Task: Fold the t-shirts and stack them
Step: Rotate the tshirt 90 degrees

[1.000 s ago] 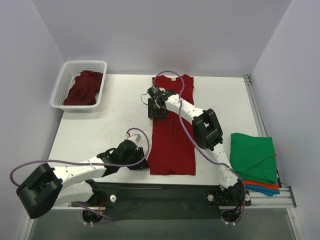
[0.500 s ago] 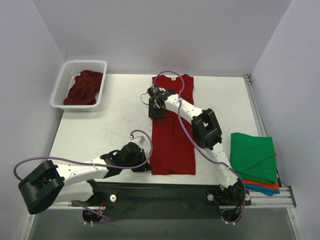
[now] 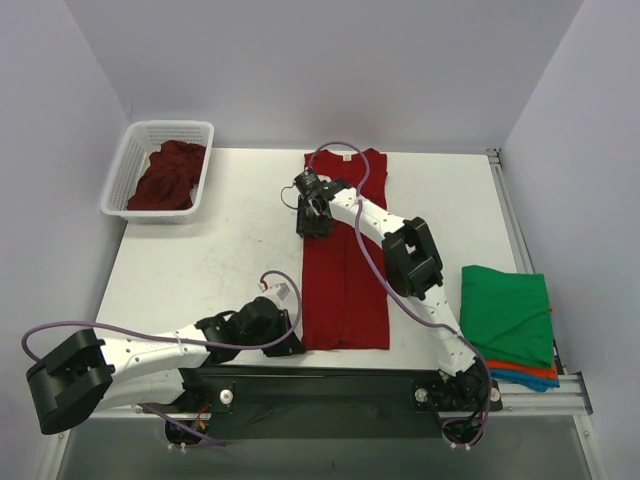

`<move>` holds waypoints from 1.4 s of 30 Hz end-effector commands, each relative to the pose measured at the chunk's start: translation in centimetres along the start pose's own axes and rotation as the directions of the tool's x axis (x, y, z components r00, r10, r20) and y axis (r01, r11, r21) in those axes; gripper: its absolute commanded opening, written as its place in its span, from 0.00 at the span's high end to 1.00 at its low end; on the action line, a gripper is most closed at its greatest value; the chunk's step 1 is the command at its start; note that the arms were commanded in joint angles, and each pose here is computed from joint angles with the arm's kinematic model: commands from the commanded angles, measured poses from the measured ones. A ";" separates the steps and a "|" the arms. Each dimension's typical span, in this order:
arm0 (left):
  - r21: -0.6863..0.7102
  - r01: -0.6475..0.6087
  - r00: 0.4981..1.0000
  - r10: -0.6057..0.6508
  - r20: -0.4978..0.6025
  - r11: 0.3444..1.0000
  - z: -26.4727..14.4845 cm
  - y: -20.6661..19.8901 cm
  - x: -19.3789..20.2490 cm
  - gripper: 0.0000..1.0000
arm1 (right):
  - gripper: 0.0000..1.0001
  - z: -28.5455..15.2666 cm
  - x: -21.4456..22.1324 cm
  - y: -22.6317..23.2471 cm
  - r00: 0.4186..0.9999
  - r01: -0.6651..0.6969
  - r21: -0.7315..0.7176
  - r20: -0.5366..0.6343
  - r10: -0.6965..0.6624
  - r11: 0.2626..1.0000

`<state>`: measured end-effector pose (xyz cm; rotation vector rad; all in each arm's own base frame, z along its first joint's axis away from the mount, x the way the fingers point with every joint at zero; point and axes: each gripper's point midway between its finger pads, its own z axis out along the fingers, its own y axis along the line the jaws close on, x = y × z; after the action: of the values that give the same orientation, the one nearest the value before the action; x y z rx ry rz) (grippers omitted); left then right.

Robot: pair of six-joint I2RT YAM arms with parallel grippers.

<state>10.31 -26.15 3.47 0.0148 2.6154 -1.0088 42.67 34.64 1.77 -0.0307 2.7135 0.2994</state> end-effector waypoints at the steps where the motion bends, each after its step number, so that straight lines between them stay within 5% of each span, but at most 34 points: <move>1: 0.046 0.025 1.000 -0.024 -0.013 0.999 -0.5 -1.2 0.5 1.00 | 0.64 1.8 1.5 -0.8 0.999 -0.012 0.030 -0.052 0.013 0.999; 13: 0.150 0.090 0.996 -0.087 -0.029 0.985 -3.5 -5.3 -0.3 1.00 | 0.64 2.2 1.6 -1.5 0.997 -0.024 0.035 -0.066 0.026 0.999; 23: 0.043 0.187 0.980 -0.184 -0.072 0.981 -3.1 -2.1 1.5 0.97 | 0.64 1.5 1.3 -1.5 0.998 -0.014 0.028 -0.060 0.015 1.000; 35: 0.265 0.305 0.952 -0.298 -0.068 0.915 -6.9 -8.3 -2.3 0.97 | 0.64 1.7 1.5 -2.3 0.997 -0.018 0.030 -0.077 0.020 0.999; 41: 0.149 0.354 0.935 -0.346 -0.080 0.923 -5.5 -4.6 -0.7 0.95 | 0.62 1.7 1.5 -2.2 0.996 -0.008 0.018 -0.083 0.009 1.000; 42: 0.139 0.361 0.932 -0.352 -0.084 0.922 -5.2 -3.9 -0.3 0.84 | 0.61 1.5 1.4 -2.1 0.997 -0.005 0.010 -0.083 0.006 1.000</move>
<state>9.88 -26.33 11.25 -0.3832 2.5593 -1.3530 42.79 34.53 1.83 -0.0143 2.7415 0.3732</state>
